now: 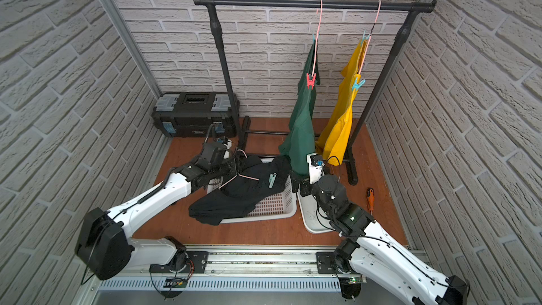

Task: Remove the clothespins securing t-shirts to the hanger
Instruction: Pick up the hanger from the basket.

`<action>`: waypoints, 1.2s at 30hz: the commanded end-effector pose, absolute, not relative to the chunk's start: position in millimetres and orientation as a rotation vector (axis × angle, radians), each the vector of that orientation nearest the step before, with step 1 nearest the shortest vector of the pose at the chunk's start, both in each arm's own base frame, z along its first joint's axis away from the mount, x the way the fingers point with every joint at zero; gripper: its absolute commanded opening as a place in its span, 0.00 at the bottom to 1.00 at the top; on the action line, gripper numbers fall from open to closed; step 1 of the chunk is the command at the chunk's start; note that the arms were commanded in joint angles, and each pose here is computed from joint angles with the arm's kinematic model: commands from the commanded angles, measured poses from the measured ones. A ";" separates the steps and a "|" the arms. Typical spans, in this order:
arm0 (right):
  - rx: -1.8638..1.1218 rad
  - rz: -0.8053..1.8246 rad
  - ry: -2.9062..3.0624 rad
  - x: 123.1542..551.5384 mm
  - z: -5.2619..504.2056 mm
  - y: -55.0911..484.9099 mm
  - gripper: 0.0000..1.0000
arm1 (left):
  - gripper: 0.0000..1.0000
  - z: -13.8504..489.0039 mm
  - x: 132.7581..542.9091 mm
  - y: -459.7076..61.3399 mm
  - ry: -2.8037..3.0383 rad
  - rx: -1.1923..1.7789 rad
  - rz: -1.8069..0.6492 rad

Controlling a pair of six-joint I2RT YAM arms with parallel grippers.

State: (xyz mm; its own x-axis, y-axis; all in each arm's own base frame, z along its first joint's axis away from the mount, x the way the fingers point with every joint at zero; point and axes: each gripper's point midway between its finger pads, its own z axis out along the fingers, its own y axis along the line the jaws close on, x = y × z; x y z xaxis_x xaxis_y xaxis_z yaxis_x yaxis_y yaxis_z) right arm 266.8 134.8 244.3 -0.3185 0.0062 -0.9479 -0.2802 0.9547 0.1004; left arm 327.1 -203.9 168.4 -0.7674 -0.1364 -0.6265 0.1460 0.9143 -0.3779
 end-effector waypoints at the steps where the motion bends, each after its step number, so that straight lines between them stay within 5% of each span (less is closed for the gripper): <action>1: -0.165 0.336 1.820 268.8 260.1 136.3 1.00 | 0.54 169.0 337.3 -205.9 2.360 -0.017 -0.554; 8: -0.164 0.337 1.823 268.2 259.9 135.7 1.00 | 0.51 161.9 340.3 -203.1 2.366 -0.031 -0.538; 14: -0.164 0.340 1.822 268.4 260.4 136.2 1.00 | 0.32 165.3 344.3 -208.2 2.332 -0.021 -0.580; 20: -0.165 0.340 1.824 267.5 259.9 135.4 1.00 | 0.27 166.7 347.0 -212.2 2.321 -0.014 -0.605; 27: -0.181 0.351 1.838 264.1 257.4 136.4 1.00 | 0.00 173.3 346.6 -212.1 2.299 0.033 -0.597; 36: -0.303 0.424 1.878 247.3 251.2 148.9 1.00 | 0.00 204.7 342.3 -214.4 2.220 0.146 -0.614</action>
State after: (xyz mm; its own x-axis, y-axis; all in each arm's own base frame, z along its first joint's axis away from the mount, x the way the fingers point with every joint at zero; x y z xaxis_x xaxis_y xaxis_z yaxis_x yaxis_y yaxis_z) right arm 254.4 142.9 244.1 -0.3413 0.0094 -0.9399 -0.3517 0.9260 0.1370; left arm 338.0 -214.1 174.0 -0.7348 -0.1029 -0.6704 0.2319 0.8907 -0.3909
